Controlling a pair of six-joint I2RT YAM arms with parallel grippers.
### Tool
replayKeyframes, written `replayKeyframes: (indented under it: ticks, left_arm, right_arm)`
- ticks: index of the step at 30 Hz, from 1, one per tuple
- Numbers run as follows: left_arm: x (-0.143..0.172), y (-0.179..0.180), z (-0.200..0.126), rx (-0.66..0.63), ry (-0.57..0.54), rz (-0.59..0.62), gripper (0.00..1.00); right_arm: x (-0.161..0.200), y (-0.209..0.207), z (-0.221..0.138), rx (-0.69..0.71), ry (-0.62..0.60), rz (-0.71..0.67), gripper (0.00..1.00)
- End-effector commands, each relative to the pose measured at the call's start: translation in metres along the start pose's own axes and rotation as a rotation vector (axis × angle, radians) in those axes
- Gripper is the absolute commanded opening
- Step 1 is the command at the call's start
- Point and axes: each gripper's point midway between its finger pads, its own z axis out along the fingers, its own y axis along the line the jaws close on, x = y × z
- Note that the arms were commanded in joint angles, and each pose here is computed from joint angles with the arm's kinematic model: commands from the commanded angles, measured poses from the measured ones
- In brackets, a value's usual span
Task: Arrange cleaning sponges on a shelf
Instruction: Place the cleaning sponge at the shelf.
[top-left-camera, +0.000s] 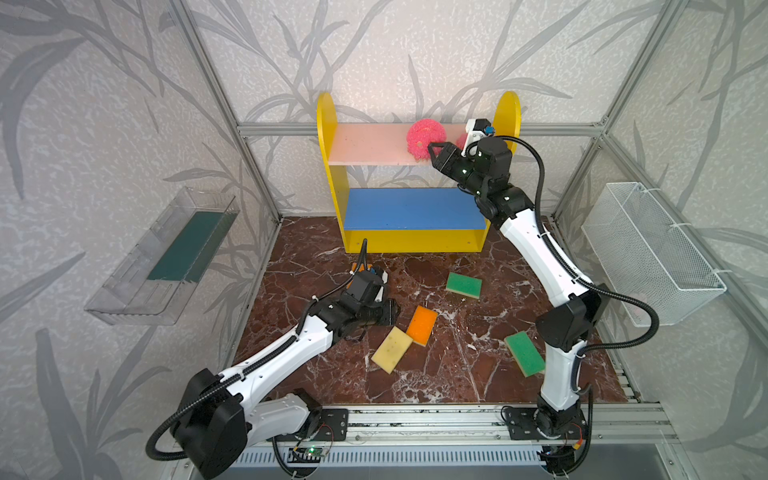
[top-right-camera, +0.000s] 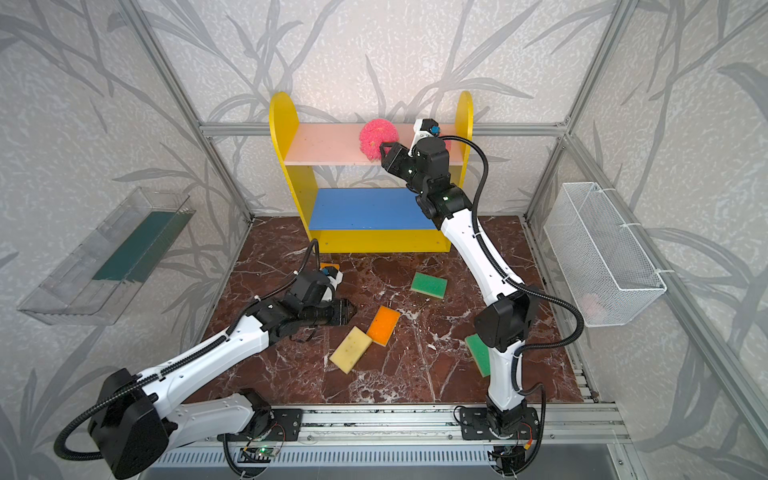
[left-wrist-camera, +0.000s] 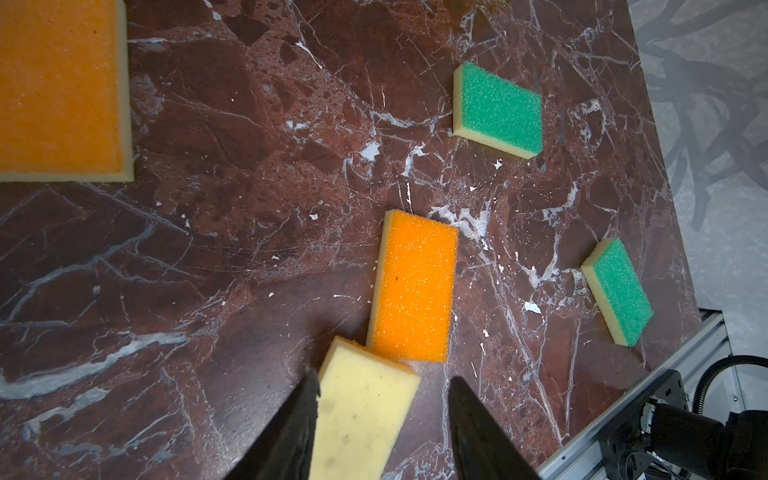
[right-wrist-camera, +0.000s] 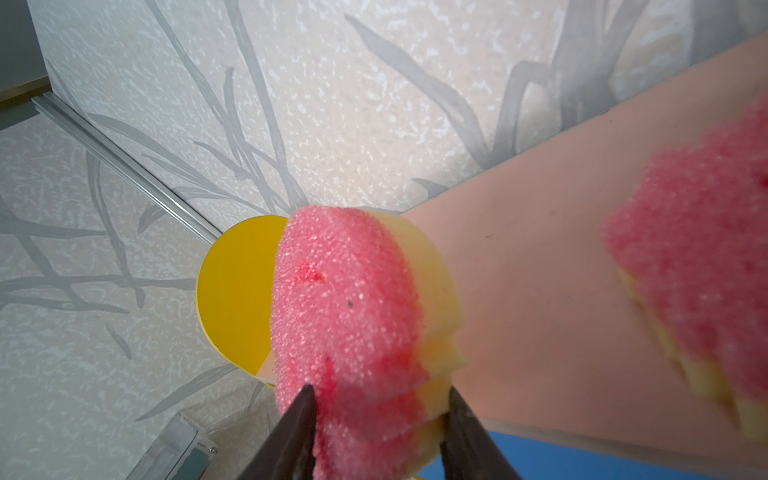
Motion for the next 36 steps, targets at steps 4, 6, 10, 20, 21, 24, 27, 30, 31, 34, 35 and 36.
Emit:
replayKeyframes:
  ticks: [4,6,10,20,21,24,27,30,31,34,35,36]
  left_arm:
    - [0.003,0.003,-0.002,-0.002,0.003,0.009,0.53]
    - [0.003,0.003,-0.001,-0.003,0.005,0.009,0.53]
    - [0.005,0.004,0.0,-0.007,0.008,0.008,0.53]
    - [0.005,0.006,0.001,-0.014,0.011,0.008,0.53]
    - [0.005,0.005,0.001,-0.012,0.012,0.008,0.53]
    - [0.004,0.005,0.002,-0.012,0.012,0.006,0.53]
    - [0.004,0.006,0.002,-0.013,0.013,0.004,0.53]
    - [0.004,0.005,0.002,-0.011,0.011,0.003,0.53]
    - [0.004,0.005,0.002,-0.01,0.011,0.002,0.54]
    - [0.004,0.005,0.002,-0.009,0.011,0.0,0.54]
    - [0.004,0.005,0.002,-0.008,0.01,0.001,0.54]
    - [0.004,0.005,0.002,-0.007,0.01,-0.002,0.54]
  right_arm:
    - [-0.007,-0.002,0.003,0.048,-0.024,0.025,0.49]
    - [-0.009,-0.005,0.003,0.067,-0.032,0.019,0.49]
    - [-0.008,-0.011,0.006,0.09,-0.027,0.015,0.51]
    - [-0.005,-0.014,0.01,0.098,-0.015,-0.005,0.68]
    - [-0.006,-0.014,0.01,0.101,-0.015,-0.007,0.69]
    - [-0.004,-0.014,0.009,0.104,-0.006,-0.007,0.71]
    - [-0.005,-0.012,0.007,0.103,0.0,-0.014,0.74]
    - [-0.006,-0.008,0.003,0.097,0.009,-0.027,0.76]
    - [-0.007,-0.006,0.001,0.095,0.012,-0.032,0.77]
    - [-0.006,-0.006,-0.003,0.105,0.029,-0.042,0.78]
    - [-0.005,-0.006,-0.004,0.109,0.035,-0.046,0.79]
    - [-0.005,-0.006,-0.005,0.113,0.042,-0.05,0.79]
